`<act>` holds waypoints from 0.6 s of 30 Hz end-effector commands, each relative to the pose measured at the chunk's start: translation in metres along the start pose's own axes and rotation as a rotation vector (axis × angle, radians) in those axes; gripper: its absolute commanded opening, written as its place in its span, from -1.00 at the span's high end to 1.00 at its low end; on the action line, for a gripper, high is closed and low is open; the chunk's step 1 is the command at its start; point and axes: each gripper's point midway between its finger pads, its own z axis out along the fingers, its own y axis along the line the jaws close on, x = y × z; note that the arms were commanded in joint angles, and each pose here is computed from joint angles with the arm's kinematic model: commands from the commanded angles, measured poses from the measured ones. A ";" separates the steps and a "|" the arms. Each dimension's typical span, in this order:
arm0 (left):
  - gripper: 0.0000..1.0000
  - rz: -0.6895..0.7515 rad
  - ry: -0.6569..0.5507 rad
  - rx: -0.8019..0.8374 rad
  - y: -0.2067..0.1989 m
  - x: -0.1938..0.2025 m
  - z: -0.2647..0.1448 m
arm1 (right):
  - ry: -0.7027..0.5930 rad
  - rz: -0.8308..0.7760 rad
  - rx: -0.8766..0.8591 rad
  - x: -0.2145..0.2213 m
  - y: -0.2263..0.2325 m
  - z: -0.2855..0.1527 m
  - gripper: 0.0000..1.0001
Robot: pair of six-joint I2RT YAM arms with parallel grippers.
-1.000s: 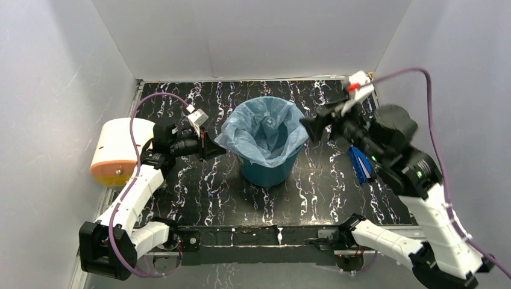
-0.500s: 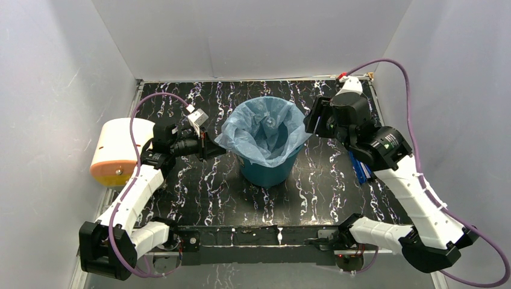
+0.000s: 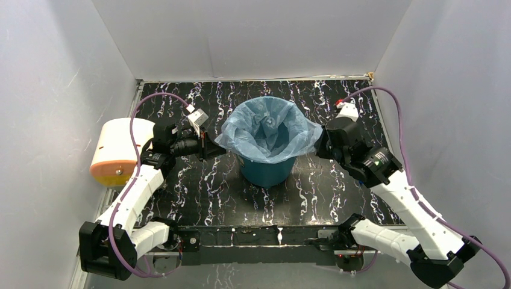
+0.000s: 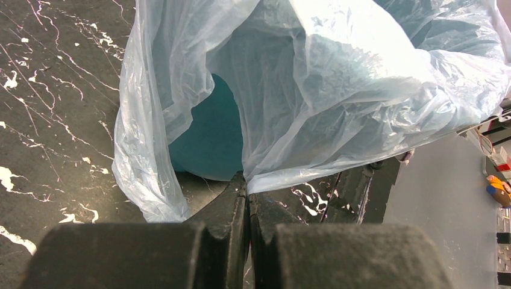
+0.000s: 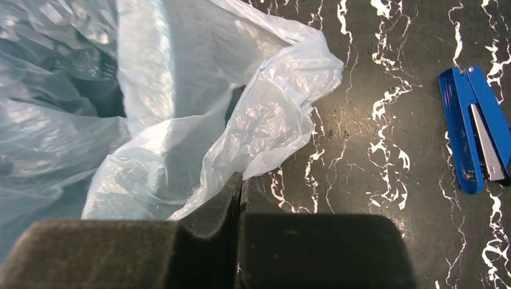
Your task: Put the trash bags into the trash bin
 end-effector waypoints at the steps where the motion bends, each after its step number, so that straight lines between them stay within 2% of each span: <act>1: 1.00 0.006 -0.005 0.022 -0.004 0.000 -0.001 | -0.099 0.035 -0.067 -0.012 0.007 0.000 0.87; 3: 1.00 0.003 -0.004 0.024 -0.004 0.000 -0.001 | -0.054 0.019 -0.113 0.002 0.017 0.010 0.73; 6: 1.00 0.006 -0.007 0.024 -0.005 -0.001 -0.001 | 0.039 0.018 -0.139 0.026 0.025 0.026 0.22; 9: 1.00 0.008 -0.009 0.024 -0.006 -0.001 -0.002 | 0.109 0.021 -0.037 0.044 0.010 0.039 0.22; 10: 1.00 0.010 -0.009 0.023 -0.006 -0.001 -0.003 | 0.102 0.021 0.010 0.041 0.003 0.038 0.35; 11: 1.00 0.012 -0.011 0.023 -0.007 -0.001 -0.003 | 0.075 0.031 0.062 0.034 -0.007 0.033 0.38; 13: 1.00 0.013 -0.012 0.022 -0.007 -0.001 -0.004 | -0.041 0.078 0.092 0.009 -0.018 0.016 0.25; 18: 1.00 0.010 -0.009 0.022 -0.007 0.000 -0.003 | -0.391 0.098 -0.069 -0.044 -0.025 -0.039 0.05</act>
